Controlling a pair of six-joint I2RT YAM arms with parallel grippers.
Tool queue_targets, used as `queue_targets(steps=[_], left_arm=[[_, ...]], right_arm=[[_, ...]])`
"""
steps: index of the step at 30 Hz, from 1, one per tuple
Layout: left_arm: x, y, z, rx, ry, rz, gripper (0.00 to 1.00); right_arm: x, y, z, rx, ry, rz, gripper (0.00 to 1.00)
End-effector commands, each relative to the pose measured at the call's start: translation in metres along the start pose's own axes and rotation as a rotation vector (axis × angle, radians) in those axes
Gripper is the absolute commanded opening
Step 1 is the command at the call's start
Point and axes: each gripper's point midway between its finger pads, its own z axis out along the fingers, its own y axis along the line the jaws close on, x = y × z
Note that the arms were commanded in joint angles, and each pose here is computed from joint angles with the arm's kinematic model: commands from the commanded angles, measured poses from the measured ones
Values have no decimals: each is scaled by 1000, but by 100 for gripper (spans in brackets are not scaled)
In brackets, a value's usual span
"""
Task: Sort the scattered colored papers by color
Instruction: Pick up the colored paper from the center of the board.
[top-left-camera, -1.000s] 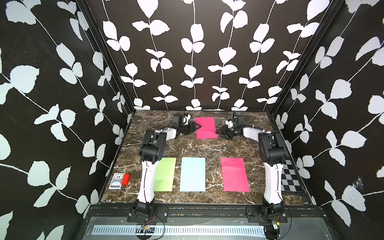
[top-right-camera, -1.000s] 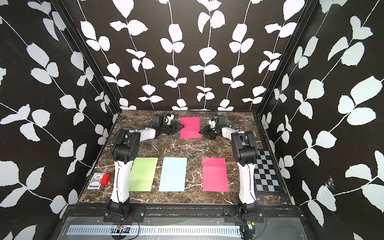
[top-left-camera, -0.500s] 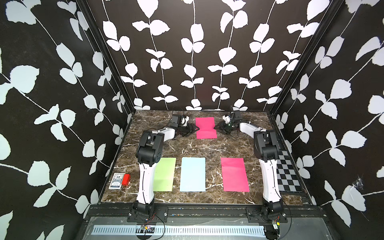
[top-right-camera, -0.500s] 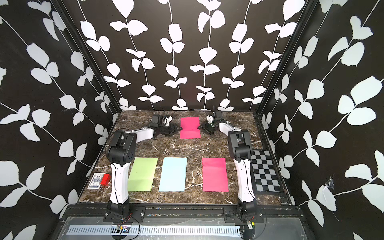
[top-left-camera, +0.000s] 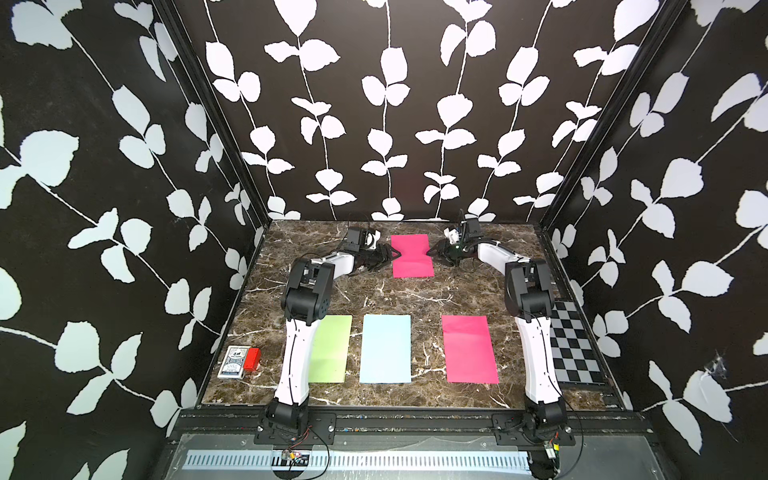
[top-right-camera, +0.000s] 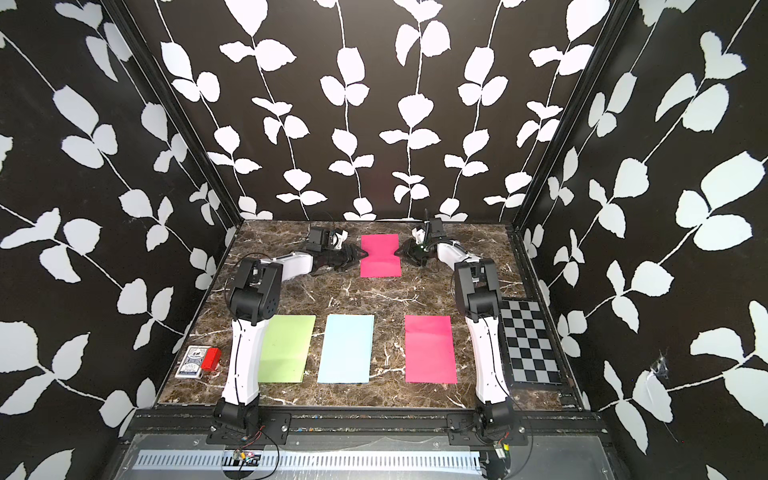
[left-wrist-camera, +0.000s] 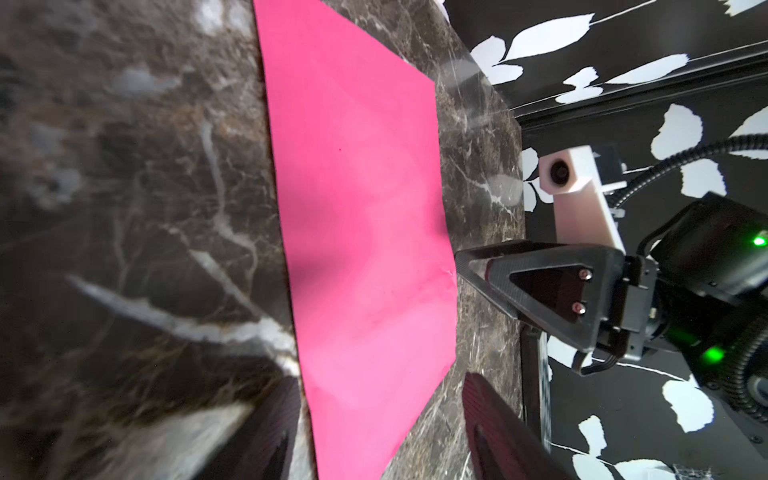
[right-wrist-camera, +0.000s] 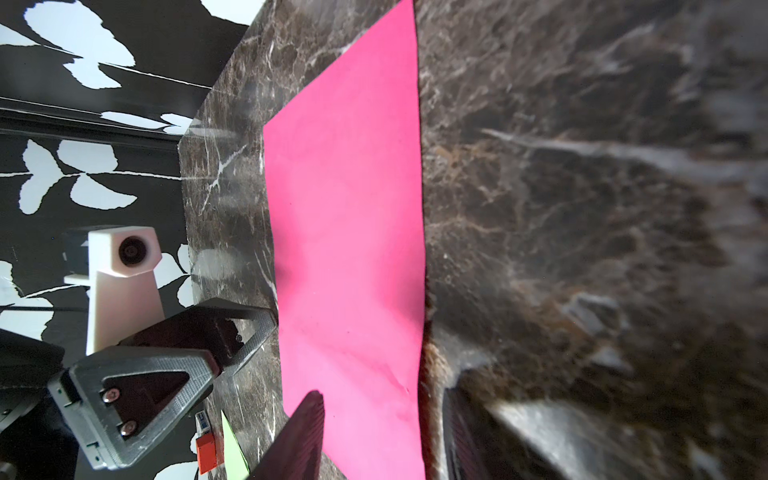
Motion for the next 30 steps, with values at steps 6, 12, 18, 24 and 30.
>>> queue_targets(steps=[6, 12, 18, 24, 30], left_arm=[[4, 16, 6, -15, 18, -35, 65], [7, 19, 8, -16, 23, -48, 66], [10, 25, 10, -21, 30, -57, 66], [10, 26, 13, -16, 34, -62, 66], [7, 22, 15, -1, 39, -54, 66]], right_arm=[[57, -41, 21, 23, 120, 180, 46], [65, -36, 21, -37, 117, 218, 46], [64, -32, 19, -131, 76, 283, 46], [50, -21, 25, -247, 42, 329, 45], [48, -19, 27, -191, 83, 278, 45]])
